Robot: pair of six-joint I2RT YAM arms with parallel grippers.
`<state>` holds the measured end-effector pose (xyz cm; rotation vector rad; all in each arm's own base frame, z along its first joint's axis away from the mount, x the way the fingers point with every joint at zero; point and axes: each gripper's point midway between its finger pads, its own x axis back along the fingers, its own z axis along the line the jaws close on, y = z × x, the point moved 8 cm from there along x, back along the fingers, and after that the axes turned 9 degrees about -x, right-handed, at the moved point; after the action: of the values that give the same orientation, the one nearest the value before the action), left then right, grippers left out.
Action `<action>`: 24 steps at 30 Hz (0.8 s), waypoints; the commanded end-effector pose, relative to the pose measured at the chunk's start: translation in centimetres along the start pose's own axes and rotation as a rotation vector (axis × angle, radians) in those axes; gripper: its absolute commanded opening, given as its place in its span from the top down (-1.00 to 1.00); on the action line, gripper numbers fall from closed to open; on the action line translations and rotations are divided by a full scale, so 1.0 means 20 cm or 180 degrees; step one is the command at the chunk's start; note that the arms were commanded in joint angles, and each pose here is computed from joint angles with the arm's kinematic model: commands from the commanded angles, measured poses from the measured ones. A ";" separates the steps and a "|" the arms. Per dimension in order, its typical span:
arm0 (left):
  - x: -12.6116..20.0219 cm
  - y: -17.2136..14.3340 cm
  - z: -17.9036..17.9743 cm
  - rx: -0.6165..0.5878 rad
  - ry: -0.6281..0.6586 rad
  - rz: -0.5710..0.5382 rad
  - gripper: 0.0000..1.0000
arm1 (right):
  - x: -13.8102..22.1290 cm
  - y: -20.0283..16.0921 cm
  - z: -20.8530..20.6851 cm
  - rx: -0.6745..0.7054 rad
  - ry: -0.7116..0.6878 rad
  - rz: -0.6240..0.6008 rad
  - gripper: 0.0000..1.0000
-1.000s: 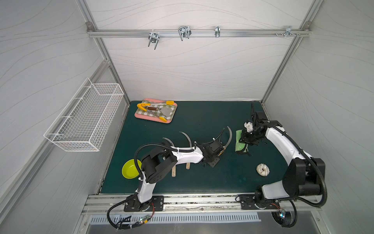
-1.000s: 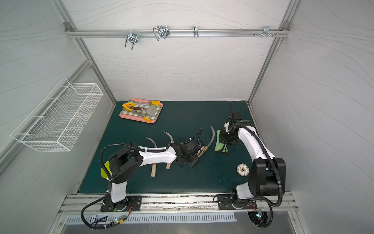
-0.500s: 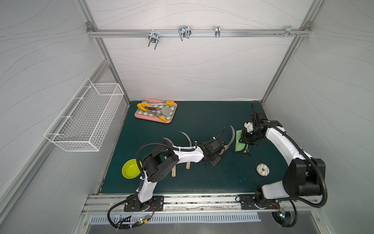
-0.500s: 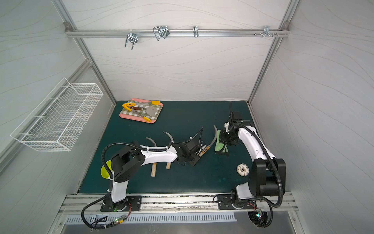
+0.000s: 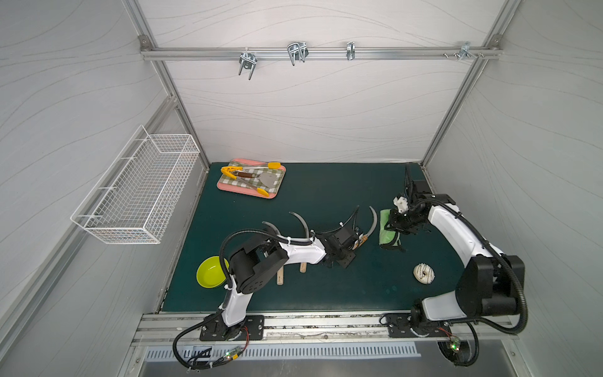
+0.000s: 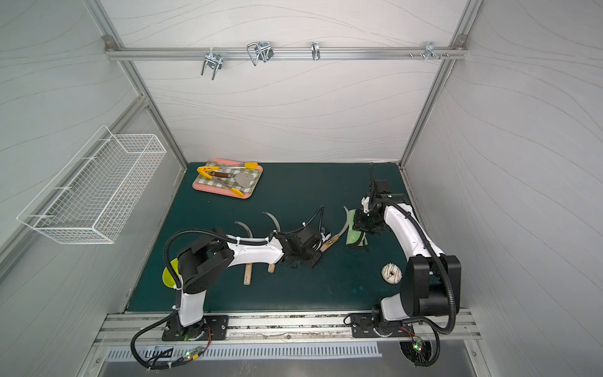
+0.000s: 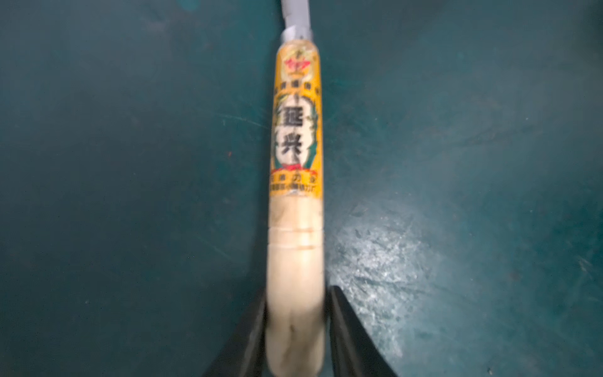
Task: Wipe small sickles with rags
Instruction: Adjust the small sickle at the center of the board.
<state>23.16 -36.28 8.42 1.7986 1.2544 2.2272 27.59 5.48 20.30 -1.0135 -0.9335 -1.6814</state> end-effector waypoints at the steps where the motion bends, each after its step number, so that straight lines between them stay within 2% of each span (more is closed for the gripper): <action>1: 0.02 0.03 0.02 0.0062 0.0064 -0.0216 0.29 | 0.04 -0.02 0.00 0.0038 0.0040 0.0006 0.47; 8: 0.04 -0.04 0.02 0.0181 0.0027 -0.0484 0.27 | 0.05 -0.04 0.01 0.0063 0.0066 -0.0022 0.44; 20: 0.03 -0.15 0.00 0.0177 -0.0096 -0.0702 0.41 | -0.04 -0.05 0.08 0.0257 -0.0095 0.0080 0.41; 22: 0.02 -0.17 0.00 0.0180 -0.0104 -0.0690 0.45 | -0.08 -0.04 0.09 0.0272 -0.0131 0.0112 0.41; 24: 0.02 -0.15 0.00 0.0197 -0.0109 -0.0803 0.64 | -0.11 -0.03 0.11 0.0286 -0.0134 0.0154 0.42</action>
<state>21.73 -34.03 7.15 1.5894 1.4469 2.0684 27.34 7.84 19.44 -0.9973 -0.9861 -1.5844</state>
